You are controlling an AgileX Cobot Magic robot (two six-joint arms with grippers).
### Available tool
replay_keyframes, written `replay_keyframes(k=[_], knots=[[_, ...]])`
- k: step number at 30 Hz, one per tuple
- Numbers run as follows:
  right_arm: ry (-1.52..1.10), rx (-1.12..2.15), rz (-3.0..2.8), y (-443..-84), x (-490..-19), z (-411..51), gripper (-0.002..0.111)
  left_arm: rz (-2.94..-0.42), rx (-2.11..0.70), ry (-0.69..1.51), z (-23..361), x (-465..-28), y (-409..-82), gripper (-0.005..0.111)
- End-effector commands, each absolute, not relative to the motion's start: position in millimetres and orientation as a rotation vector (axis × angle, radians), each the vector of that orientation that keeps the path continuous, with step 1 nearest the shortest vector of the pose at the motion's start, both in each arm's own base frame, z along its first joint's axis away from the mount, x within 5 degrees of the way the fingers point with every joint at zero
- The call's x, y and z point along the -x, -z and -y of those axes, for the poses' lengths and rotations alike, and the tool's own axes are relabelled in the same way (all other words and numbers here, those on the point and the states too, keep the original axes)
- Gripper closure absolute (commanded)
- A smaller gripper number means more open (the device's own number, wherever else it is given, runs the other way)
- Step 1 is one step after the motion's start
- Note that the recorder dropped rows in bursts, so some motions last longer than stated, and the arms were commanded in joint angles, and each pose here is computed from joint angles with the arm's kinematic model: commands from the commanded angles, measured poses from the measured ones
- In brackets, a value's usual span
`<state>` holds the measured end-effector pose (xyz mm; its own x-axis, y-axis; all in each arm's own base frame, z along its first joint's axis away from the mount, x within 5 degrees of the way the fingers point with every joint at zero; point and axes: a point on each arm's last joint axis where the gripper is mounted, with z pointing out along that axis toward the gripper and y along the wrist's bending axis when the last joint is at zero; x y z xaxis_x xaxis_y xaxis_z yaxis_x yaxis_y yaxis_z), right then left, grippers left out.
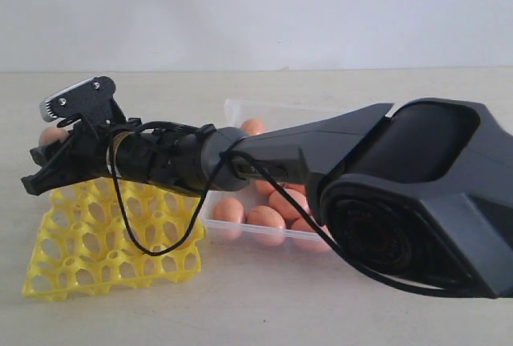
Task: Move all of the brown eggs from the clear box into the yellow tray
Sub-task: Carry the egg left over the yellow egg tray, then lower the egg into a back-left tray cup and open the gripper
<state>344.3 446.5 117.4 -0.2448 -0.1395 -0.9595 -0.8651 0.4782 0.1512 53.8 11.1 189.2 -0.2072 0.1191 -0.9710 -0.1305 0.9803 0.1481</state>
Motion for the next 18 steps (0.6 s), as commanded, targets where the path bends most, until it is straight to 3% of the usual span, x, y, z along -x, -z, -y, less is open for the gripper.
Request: replay_keyframes(k=[1,18], knots=[[-0.877,0.863,-1.670,-122.9,-350.0,-443.2,0.108,-1.765,0.007,-0.220,-10.7,-53.9,-188.2,0.085],[-0.890,0.831,-1.675,-120.6,-359.1,-452.7,0.108,-1.765,0.007,-0.220,-10.7,-53.9,-188.2,0.085]])
